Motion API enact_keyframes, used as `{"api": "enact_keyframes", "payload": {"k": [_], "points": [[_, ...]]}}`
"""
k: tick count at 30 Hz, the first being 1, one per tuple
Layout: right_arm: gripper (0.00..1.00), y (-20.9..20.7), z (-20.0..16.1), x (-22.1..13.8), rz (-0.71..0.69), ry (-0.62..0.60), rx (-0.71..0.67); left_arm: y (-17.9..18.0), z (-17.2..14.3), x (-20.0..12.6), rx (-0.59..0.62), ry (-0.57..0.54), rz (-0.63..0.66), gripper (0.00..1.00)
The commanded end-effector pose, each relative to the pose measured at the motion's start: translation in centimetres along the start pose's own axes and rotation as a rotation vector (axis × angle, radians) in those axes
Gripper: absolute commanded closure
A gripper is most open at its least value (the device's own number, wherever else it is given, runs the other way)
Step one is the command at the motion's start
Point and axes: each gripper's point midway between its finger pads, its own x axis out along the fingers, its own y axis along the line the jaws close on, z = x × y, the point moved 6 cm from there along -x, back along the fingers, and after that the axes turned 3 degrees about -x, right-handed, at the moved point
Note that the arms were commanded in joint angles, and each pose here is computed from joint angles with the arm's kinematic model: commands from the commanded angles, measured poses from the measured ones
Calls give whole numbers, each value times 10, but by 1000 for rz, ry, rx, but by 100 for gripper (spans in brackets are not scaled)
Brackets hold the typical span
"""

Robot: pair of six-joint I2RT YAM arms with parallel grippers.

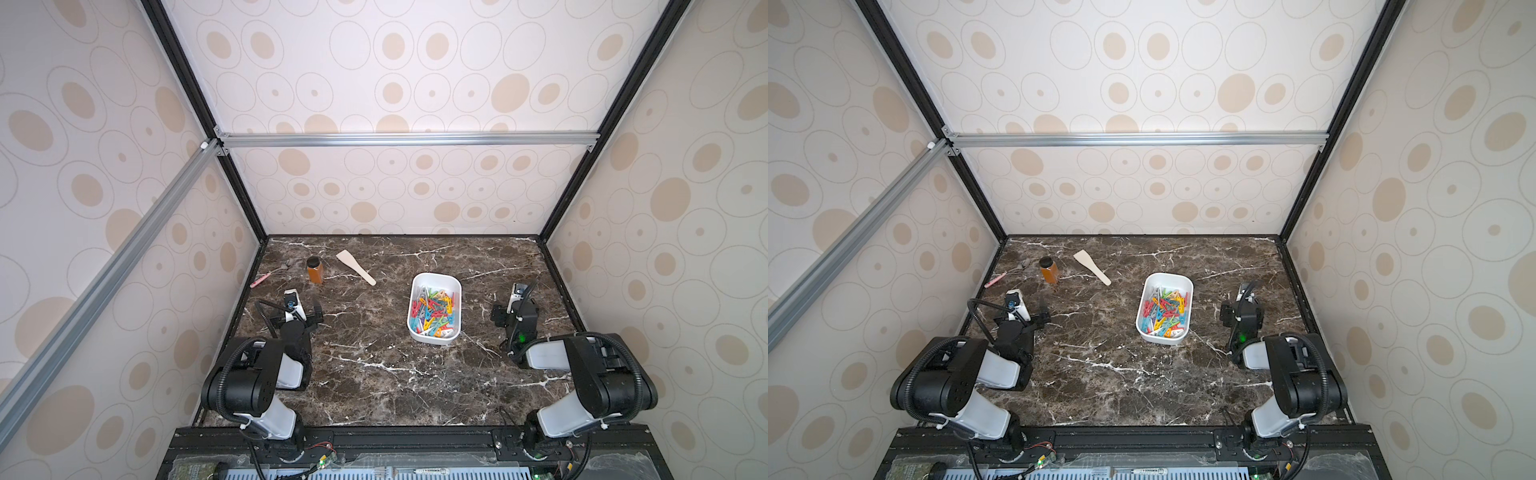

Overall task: Put the clothespins into the storage box
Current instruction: Reset both arms

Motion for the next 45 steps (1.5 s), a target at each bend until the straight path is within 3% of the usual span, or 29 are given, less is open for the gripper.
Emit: {"api": "enact_keyframes", "payload": {"k": [1, 45], "points": [[0, 1, 10, 0, 8, -32, -7, 2, 3, 5, 3, -6, 17, 1], [0, 2, 9, 1, 9, -19, -17, 2, 4, 3, 2, -14, 4, 1]]}}
